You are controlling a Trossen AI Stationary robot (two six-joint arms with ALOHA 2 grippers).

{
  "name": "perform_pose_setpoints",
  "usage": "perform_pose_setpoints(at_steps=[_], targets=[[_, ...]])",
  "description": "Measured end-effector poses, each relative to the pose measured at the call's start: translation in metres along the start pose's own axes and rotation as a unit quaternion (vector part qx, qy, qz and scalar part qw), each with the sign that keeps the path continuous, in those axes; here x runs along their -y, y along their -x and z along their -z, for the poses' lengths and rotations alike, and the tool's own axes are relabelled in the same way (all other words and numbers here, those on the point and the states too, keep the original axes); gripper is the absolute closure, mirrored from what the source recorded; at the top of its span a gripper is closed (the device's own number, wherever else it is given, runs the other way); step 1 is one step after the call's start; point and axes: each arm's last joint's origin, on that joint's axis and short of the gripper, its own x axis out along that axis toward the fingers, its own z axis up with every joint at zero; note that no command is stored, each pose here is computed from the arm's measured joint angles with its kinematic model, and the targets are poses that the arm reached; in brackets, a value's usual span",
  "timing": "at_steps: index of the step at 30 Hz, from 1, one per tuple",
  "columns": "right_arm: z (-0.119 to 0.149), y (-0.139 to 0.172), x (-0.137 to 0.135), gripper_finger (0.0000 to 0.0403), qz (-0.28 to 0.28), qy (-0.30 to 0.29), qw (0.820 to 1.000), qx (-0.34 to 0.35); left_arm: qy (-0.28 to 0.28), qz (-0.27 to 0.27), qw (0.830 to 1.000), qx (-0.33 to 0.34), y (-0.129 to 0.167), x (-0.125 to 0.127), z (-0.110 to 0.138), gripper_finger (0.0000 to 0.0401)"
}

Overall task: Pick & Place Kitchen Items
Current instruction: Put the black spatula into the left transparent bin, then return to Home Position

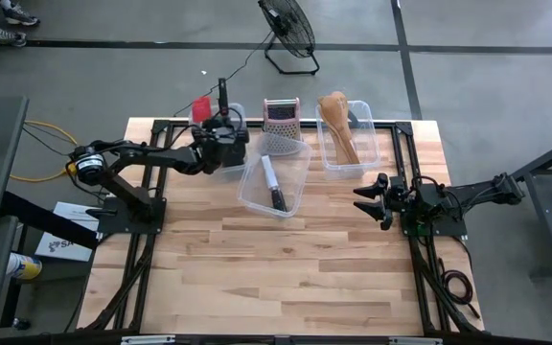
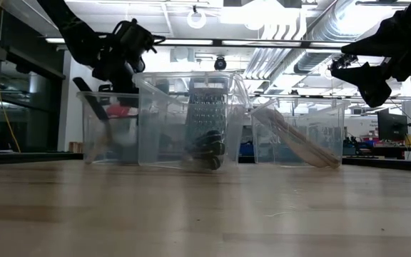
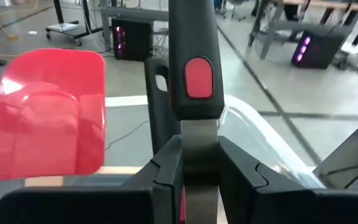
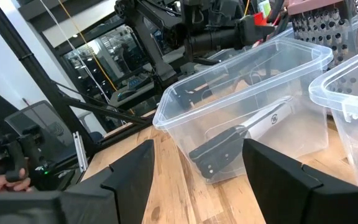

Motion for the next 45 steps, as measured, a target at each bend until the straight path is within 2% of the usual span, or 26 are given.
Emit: perform_pose_setpoints(at_steps=[6,11,18,21,24,31,35,41,45], targets=[[0.000,0.000,0.000,0.0166,0.000,0.000,1.000,0.000,-0.024,-0.007,1.000,-0.017,0.000,-0.003,0.005,0.0335],[0.000,0.000,0.000,0.0166,0.000,0.000,1.000,0.000,-0.012,0.007,0.999,-0.033,0.000,-0.003,0.007,0.0331],[0.000,0.000,0.000,0.0166,0.000,0.000,1.000,0.000,-0.004,0.025,0.999,-0.045,0.000,-0.002,0.008,0.0223],[0.000,0.000,0.000,0.0166,0.000,0.000,1.000,0.000,-0.002,0.027,0.999,-0.045,0.000,-0.002,0.008,0.0199],[0.000,0.000,0.000,0.0166,0.000,0.000,1.000,0.000,-0.002,0.029,0.999,-0.044,0.000,-0.001,0.006,0.0193],[0.000,0.000,0.000,0.0166,0.000,0.000,1.000,0.000,-0.024,0.042,0.999,-0.023,0.007,0.001,-0.017,0.0201],[0.000,0.000,0.000,0.0166,0.000,0.000,1.000,0.000,-0.036,0.071,0.996,-0.042,0.015,-0.001,-0.032,0.0214],[0.000,0.000,0.000,0.0166,0.000,0.000,1.000,0.000,-0.059,0.105,0.989,-0.090,0.029,-0.010,-0.048,0.0262],[0.000,0.000,0.000,0.0166,0.000,0.000,1.000,0.000,-0.079,0.137,0.978,-0.137,0.039,-0.018,-0.056,0.0313]])
